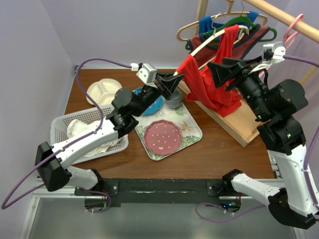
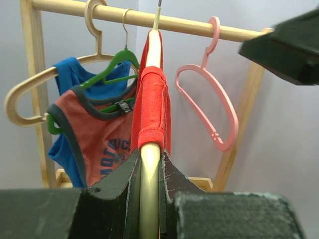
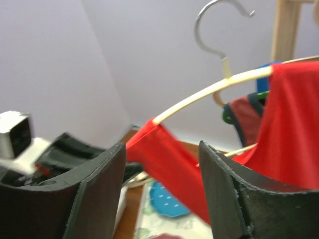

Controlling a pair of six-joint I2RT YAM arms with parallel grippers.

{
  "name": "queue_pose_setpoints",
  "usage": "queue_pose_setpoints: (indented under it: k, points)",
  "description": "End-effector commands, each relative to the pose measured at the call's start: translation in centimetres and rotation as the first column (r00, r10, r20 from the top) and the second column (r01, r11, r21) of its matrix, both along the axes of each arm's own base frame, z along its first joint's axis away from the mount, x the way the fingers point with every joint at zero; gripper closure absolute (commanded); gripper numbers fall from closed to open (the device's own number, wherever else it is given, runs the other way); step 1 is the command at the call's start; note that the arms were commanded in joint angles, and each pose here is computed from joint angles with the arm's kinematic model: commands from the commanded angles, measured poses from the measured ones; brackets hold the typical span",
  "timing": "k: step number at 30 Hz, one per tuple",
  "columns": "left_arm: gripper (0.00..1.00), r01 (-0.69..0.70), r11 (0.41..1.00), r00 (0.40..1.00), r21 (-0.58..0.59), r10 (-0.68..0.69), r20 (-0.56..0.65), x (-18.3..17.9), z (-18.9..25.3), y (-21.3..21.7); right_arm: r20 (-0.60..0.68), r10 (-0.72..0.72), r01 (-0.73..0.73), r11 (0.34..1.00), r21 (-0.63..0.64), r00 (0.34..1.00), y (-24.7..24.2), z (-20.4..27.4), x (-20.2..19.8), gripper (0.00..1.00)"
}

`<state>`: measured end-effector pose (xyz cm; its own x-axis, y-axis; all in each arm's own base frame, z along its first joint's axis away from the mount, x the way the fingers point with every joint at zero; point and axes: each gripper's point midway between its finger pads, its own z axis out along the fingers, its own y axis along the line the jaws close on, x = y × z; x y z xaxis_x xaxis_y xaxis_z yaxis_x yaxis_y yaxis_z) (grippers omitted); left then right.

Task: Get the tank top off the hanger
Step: Pick up the hanger from the clothesline, then remove the tank top from the hanger.

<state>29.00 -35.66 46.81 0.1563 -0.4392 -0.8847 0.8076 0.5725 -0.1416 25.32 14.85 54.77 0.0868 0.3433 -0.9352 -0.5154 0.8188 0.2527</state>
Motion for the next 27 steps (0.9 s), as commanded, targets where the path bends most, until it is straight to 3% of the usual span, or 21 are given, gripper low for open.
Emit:
queue_pose_setpoints:
  k: [1, 8, 18, 21, 22, 25, 27]
  points:
    - [1.00, 0.094, 0.985, 0.991, -0.143, -0.079, 0.106, -4.1, 4.8, 2.8, 0.073, -0.148, 0.155, 0.983, -0.100, 0.986, -1.3, 1.5, 3.3, 0.41]
    - [1.00, 0.195, 0.968, 0.980, -0.156, -0.187, 0.068, -6.4, 2.9, 3.1, 0.059, -0.170, 0.179, 0.962, -0.205, 0.984, -0.9, 0.9, 5.2, 0.39]
    - [1.00, 0.184, 0.972, 0.983, -0.146, -0.177, 0.058, -7.5, 2.6, 4.6, -0.067, -0.190, 0.167, 0.950, -0.262, 0.979, -0.6, -2.4, 7.0, 0.44]
    - [1.00, 0.190, 0.973, 0.981, -0.129, -0.185, 0.051, -7.6, 2.2, 4.5, -0.068, -0.180, 0.156, 0.952, -0.261, 0.981, -0.3, -3.0, 7.1, 0.53]
    - [1.00, 0.190, 0.974, 0.981, -0.125, -0.186, 0.049, -7.6, 2.1, 4.5, -0.054, -0.179, 0.159, 0.952, -0.261, 0.982, -0.3, -2.8, 7.1, 0.63]
    - [1.00, 0.192, 0.975, 0.981, -0.115, -0.189, 0.039, -7.5, 1.7, 4.3, -0.032, -0.163, 0.149, 0.953, -0.262, 0.986, -0.3, -2.5, 6.7, 0.78]
    - [1.00, 0.201, 0.973, 0.979, -0.110, -0.197, 0.043, -7.7, 1.8, 4.2, -0.023, -0.164, 0.152, 0.952, -0.265, 0.986, -0.4, -2.6, 6.5, 0.95]
